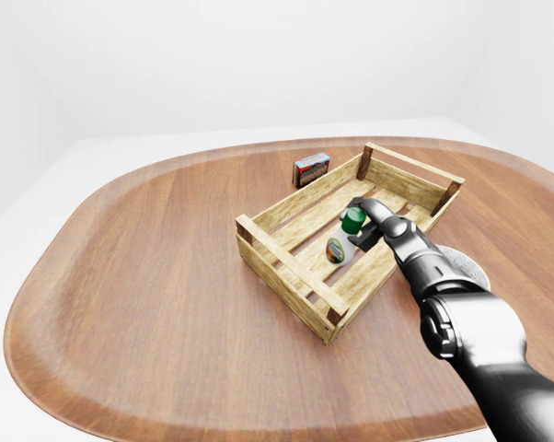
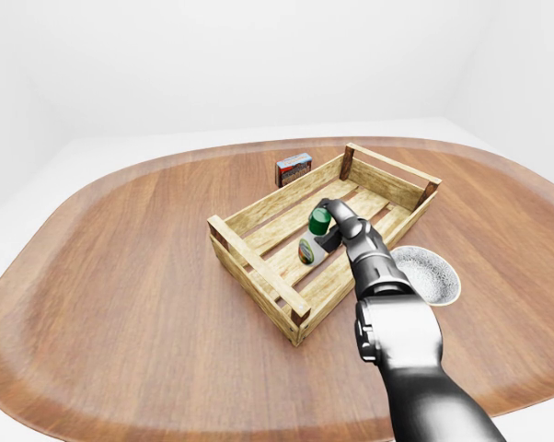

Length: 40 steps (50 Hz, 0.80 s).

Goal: Pick up the salad dressing and put it in the tray.

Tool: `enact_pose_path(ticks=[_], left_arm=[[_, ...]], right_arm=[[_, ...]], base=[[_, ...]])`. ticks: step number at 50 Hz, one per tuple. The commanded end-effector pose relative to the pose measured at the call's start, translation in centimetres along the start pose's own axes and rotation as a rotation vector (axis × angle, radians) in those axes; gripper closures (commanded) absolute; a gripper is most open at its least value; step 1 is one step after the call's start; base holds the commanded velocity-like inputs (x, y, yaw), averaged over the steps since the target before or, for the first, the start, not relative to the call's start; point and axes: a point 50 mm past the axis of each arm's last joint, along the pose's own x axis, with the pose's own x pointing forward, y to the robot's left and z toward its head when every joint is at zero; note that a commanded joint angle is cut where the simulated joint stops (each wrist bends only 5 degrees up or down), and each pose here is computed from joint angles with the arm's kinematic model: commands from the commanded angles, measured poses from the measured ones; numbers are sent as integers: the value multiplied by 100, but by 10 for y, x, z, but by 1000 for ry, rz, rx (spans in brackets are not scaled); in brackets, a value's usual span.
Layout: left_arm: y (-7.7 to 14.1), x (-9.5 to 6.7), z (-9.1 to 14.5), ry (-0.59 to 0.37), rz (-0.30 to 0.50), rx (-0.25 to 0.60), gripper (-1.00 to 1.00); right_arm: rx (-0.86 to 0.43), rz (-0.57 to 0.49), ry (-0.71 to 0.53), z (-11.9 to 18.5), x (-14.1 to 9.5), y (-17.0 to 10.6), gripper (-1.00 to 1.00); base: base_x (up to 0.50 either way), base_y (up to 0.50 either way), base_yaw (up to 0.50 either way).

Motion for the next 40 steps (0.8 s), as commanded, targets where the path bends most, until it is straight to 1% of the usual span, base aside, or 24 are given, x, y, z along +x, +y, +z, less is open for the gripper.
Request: enact_pose_path(ticks=[1, 18, 37, 40], left_arm=[[0, -1, -2, 11, 0, 2, -100], [0, -1, -4, 16, -3, 3, -100], [-1, 0, 1, -6, -1, -3, -100], [1, -1, -2, 9, -1, -2, -100]], right_arm=[[0, -8, -18, 4, 0, -4, 100], [0, -15, -16, 4, 0, -3, 100], [-1, -7, -11, 3, 0, -2, 100], [0, -12, -14, 5, 0, -4, 100]], base=[[0, 0, 0], [0, 0, 0], [0, 0, 0], [0, 0, 0]])
